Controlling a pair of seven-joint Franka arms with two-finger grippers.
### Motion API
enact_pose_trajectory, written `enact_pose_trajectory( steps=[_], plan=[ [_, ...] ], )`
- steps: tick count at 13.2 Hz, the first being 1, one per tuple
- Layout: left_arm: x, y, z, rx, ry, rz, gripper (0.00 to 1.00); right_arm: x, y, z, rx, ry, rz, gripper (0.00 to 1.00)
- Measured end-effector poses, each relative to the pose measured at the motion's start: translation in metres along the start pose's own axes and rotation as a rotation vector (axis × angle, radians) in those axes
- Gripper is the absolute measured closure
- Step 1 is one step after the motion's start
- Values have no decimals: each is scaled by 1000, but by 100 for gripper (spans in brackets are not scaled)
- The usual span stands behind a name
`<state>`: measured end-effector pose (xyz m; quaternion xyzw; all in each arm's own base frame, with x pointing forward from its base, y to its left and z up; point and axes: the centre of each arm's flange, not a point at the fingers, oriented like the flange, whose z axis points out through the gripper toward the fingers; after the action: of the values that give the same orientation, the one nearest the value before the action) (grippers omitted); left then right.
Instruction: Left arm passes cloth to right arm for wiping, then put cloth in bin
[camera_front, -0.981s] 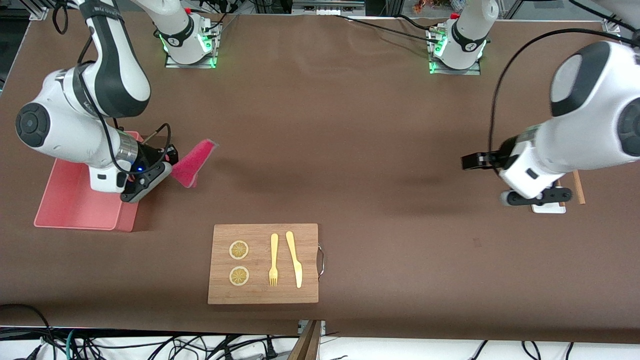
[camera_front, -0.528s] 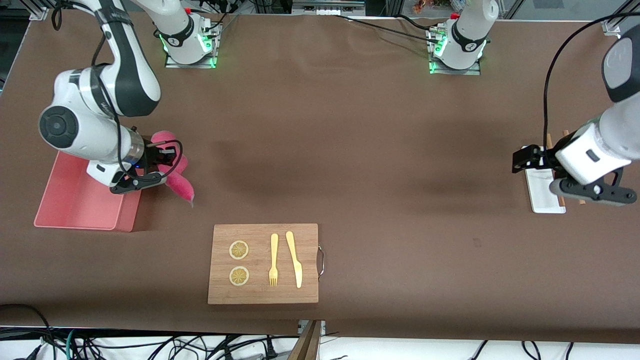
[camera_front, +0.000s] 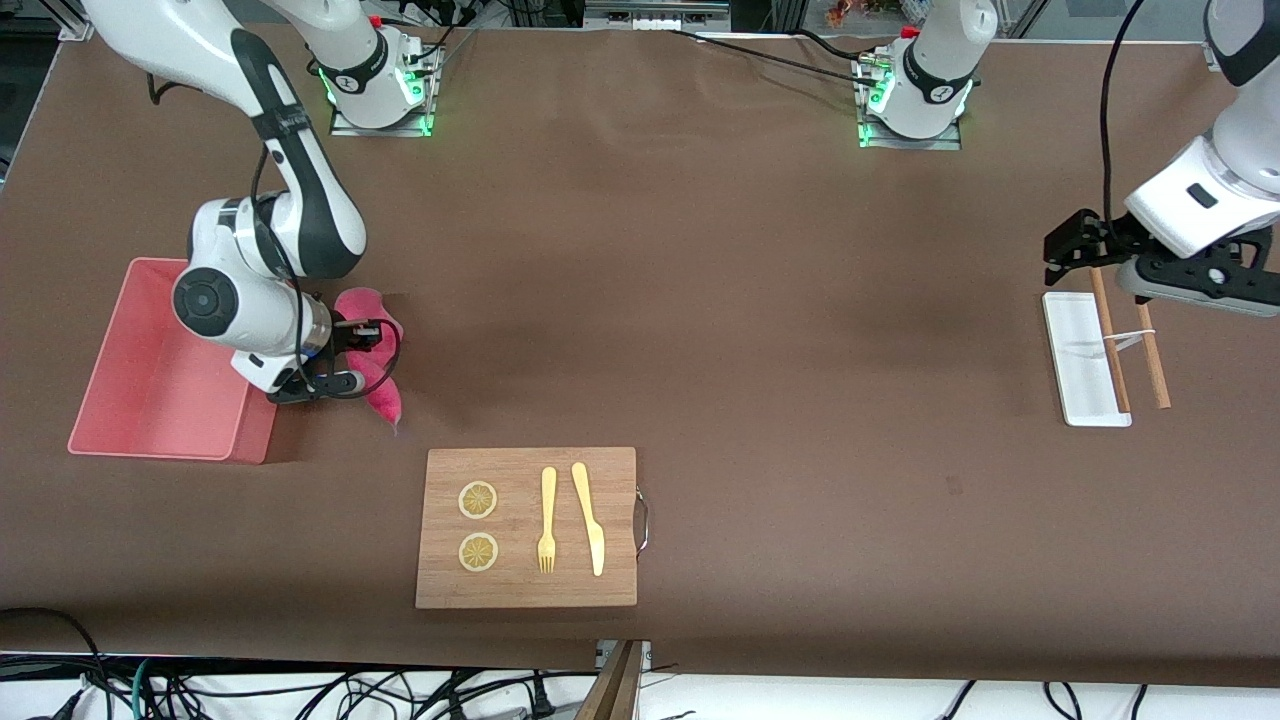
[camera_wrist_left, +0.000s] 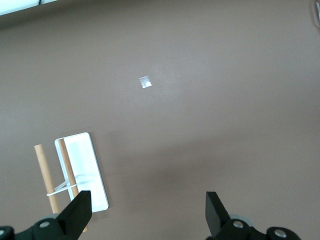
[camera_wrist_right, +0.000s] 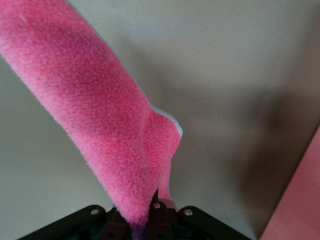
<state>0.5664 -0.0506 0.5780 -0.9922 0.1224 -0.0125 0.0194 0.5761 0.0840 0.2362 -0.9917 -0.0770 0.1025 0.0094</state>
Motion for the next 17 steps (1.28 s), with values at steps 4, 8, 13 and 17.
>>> enact_pose_trajectory(
  steps=[4,8,13,17],
  plan=[
    [2,-2,7,-1,-21,-4,0,2,2,24,-2,-27,41,97],
    [3,-4,10,-1,-26,-6,0,4,-26,39,87,-43,152,97],
    [4,-3,9,-1,-24,-4,0,7,-110,47,139,-53,309,97],
    [3,-3,9,-1,-27,-4,0,11,-189,36,187,-55,420,97]
  ],
)
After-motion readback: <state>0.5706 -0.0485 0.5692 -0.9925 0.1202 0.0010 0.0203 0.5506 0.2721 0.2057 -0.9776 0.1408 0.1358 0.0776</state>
